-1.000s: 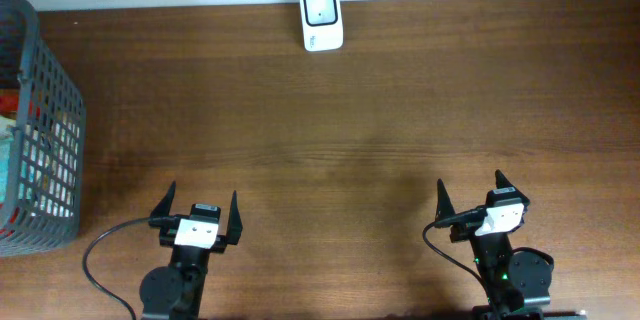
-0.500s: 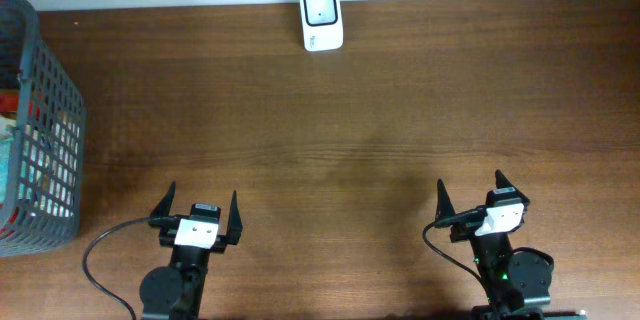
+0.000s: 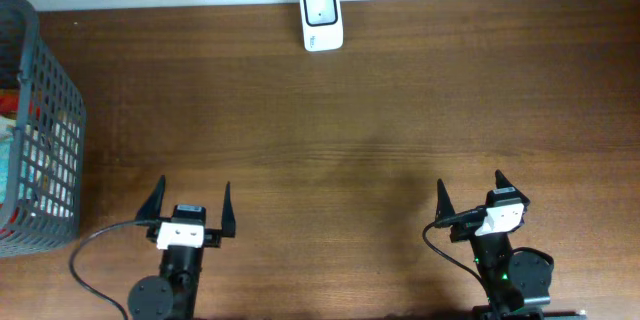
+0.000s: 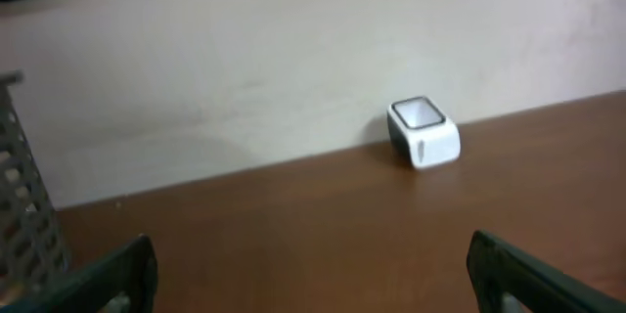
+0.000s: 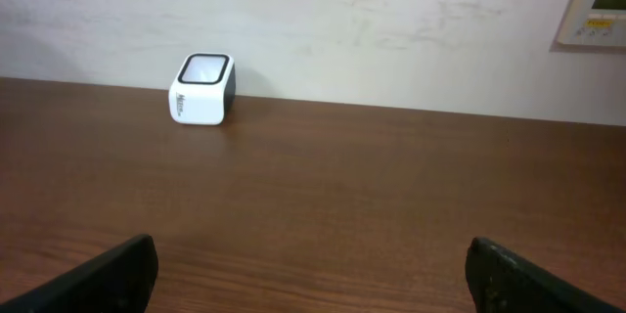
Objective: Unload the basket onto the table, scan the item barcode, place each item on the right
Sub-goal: 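Reach the left gripper into the grey basket and grasp the mint-green snack pack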
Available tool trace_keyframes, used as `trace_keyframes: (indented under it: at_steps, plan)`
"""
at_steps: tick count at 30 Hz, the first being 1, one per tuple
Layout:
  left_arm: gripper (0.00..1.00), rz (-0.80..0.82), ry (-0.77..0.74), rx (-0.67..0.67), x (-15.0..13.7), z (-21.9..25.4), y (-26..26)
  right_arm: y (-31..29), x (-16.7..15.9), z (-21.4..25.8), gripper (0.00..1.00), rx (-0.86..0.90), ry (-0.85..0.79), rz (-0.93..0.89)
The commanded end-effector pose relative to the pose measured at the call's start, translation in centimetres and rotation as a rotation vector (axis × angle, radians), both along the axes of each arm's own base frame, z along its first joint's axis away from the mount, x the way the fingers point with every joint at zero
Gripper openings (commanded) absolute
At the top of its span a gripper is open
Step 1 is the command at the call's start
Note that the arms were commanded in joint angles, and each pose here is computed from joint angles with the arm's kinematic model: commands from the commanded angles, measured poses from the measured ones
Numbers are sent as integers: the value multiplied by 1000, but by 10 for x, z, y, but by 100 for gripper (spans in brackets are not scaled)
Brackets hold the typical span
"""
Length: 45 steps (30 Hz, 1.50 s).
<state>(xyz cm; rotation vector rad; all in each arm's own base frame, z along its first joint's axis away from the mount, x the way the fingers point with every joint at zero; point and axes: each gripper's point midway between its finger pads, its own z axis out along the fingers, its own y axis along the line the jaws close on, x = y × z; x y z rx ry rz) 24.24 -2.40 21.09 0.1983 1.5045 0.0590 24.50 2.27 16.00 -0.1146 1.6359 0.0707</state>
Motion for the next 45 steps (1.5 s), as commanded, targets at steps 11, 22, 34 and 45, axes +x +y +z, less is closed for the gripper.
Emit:
trace_keyframes:
  at_steps: [11, 22, 34, 45]
  plan:
    - [99, -201, 147, -13, 88, 144, -44, 1, 0, -2, 99, 7, 3, 2]
    - [99, -316, 557, -37, 140, 138, -71, 1, 0, -2, 99, 7, 3, 2]
    - [99, -46, 574, -27, 171, 166, -30, 1, 0, -2, 99, 7, 2, 2]
    - [99, 664, 491, -327, 156, 213, 205, 1, 0, -2, 99, 7, 2, 2]
